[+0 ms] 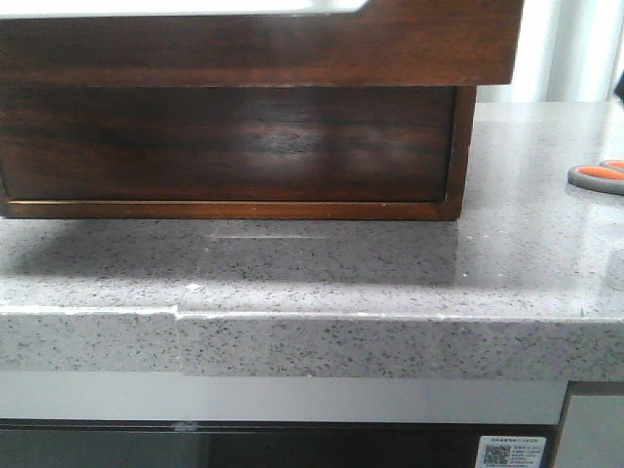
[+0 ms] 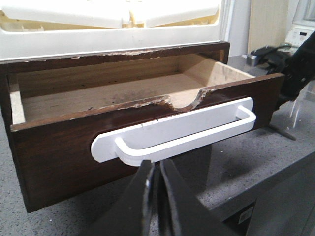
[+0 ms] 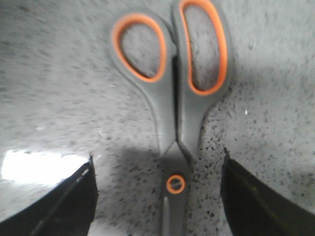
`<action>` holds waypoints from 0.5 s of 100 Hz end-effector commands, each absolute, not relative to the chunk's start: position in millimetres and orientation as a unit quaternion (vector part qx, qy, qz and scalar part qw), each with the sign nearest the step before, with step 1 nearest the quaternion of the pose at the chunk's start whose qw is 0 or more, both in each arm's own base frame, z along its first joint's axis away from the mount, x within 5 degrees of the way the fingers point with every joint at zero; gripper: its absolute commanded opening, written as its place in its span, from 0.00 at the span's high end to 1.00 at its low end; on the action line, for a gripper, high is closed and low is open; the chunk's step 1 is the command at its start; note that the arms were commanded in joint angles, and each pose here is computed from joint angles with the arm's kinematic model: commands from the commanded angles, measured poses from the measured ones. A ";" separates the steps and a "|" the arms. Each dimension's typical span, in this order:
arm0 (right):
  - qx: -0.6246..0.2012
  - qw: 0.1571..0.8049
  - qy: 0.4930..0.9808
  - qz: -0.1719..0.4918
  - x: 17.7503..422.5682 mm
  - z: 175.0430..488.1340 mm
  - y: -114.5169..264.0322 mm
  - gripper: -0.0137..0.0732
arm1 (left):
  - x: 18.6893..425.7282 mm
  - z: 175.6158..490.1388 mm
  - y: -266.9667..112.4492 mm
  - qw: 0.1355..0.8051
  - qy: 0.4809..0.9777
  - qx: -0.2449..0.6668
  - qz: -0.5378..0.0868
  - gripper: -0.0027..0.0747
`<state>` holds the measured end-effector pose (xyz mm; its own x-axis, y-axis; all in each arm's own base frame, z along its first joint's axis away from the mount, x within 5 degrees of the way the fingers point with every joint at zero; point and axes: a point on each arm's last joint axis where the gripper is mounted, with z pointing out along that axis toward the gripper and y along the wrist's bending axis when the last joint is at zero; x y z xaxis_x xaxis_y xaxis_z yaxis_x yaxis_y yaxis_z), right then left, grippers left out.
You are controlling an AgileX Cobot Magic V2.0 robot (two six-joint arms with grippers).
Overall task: Put scissors in drawer with both arms
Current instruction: 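Grasp the grey-and-orange scissors with the right gripper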
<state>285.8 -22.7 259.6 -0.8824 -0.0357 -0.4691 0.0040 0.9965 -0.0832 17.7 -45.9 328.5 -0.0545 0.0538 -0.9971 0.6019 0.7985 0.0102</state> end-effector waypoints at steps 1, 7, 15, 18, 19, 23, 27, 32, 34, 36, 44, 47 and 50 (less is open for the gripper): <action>0.005 0.280 0.959 -0.050 294.7 270.5 -29.6 0.30 | 16.5 342.8 -45.3 0.669 0.673 0.216 -0.231 0.99; 0.011 0.273 0.961 -0.048 297.6 265.1 -31.5 0.30 | 16.5 342.8 -45.3 0.669 0.673 0.216 -0.231 0.99; 0.016 0.272 0.961 -0.043 301.6 259.9 -32.1 0.30 | 16.5 342.8 -45.3 0.668 0.673 0.216 -0.231 0.99; 0.020 0.272 0.961 -0.039 303.1 258.0 -32.8 0.30 | 16.5 342.8 -45.3 0.668 0.673 0.216 -0.231 0.99; 0.021 0.272 0.961 -0.038 303.4 257.3 -32.7 0.30 | 16.5 342.8 -45.3 0.668 0.673 0.216 -0.231 0.99; 0.024 0.268 0.962 -0.034 305.3 253.9 -32.4 0.30 | 16.4 342.6 -45.4 0.668 0.674 0.217 -0.231 0.99; 0.027 0.264 0.964 -0.030 306.7 250.8 -32.0 0.30 | 16.4 342.7 -45.4 0.668 0.673 0.217 -0.231 0.99; 0.032 0.256 0.966 -0.023 309.0 245.3 -31.3 0.32 | 16.4 342.6 -45.5 0.668 0.674 0.217 -0.231 0.99; 0.034 0.254 0.966 -0.020 309.6 244.0 -31.0 0.33 | 16.3 342.5 -45.5 0.667 0.674 0.218 -0.231 0.99; 0.037 0.250 0.967 -0.017 310.1 242.0 -30.6 0.35 | 16.3 342.5 -45.5 0.667 0.674 0.218 -0.231 0.99; 0.048 0.232 0.972 -0.003 311.1 235.0 -28.8 0.48 | 15.9 341.8 -46.1 0.664 0.676 0.221 -0.233 0.99; 0.050 0.228 0.972 0.000 310.6 233.6 -28.4 0.54 | 15.6 341.3 -46.4 0.661 0.677 0.223 -0.234 0.99; 0.051 0.222 0.974 0.002 310.1 232.5 -28.2 0.64 | 15.4 340.8 -46.7 0.659 0.678 0.225 -0.235 0.99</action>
<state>311.3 -27.5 234.0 -0.8834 0.0742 -0.4627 0.0819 0.9966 0.0036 17.1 -46.7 327.9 -0.0622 0.0545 -0.9966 0.6107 0.7919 0.0051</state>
